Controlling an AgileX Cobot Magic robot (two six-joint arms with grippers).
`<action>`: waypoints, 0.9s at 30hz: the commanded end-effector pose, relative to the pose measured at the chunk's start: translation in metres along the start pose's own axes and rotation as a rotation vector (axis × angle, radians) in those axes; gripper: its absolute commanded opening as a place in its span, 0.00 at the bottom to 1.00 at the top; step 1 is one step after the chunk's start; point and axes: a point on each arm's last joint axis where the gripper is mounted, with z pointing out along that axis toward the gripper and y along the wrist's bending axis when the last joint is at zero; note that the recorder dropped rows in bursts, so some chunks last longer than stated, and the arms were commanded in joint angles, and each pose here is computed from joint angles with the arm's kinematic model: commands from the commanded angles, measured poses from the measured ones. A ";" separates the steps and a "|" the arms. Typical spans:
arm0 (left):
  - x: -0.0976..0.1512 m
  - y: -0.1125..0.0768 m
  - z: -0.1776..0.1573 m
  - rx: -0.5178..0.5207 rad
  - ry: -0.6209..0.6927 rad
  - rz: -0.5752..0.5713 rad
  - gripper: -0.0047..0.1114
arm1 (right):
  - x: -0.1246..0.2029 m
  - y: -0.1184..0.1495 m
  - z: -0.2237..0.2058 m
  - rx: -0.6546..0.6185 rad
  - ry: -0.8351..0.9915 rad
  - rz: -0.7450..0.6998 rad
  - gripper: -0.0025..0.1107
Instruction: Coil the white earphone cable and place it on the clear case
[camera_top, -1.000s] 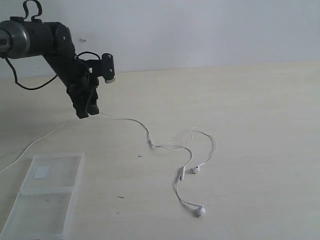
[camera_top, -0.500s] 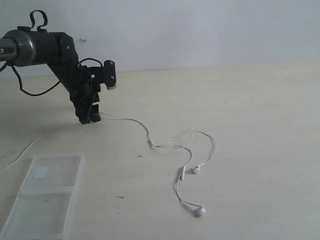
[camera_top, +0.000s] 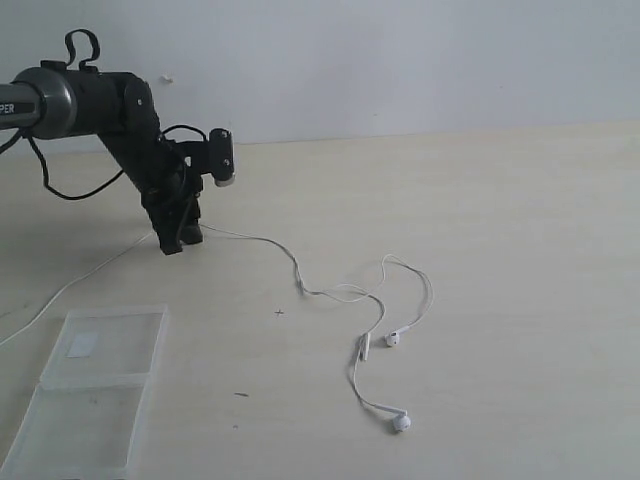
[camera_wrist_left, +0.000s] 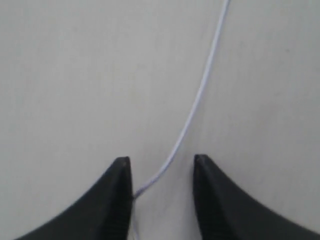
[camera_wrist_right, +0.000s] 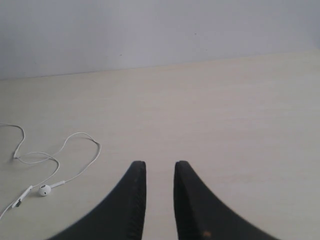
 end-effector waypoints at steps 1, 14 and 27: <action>0.002 -0.008 0.005 0.080 0.026 -0.002 0.12 | 0.000 0.000 0.000 0.003 -0.011 0.000 0.21; 0.001 -0.012 -0.006 0.129 0.040 -0.153 0.04 | 0.000 0.000 0.000 0.003 -0.011 0.000 0.21; -0.002 0.002 -0.078 0.166 -0.206 -0.366 0.04 | 0.000 0.000 0.000 0.003 -0.011 0.000 0.21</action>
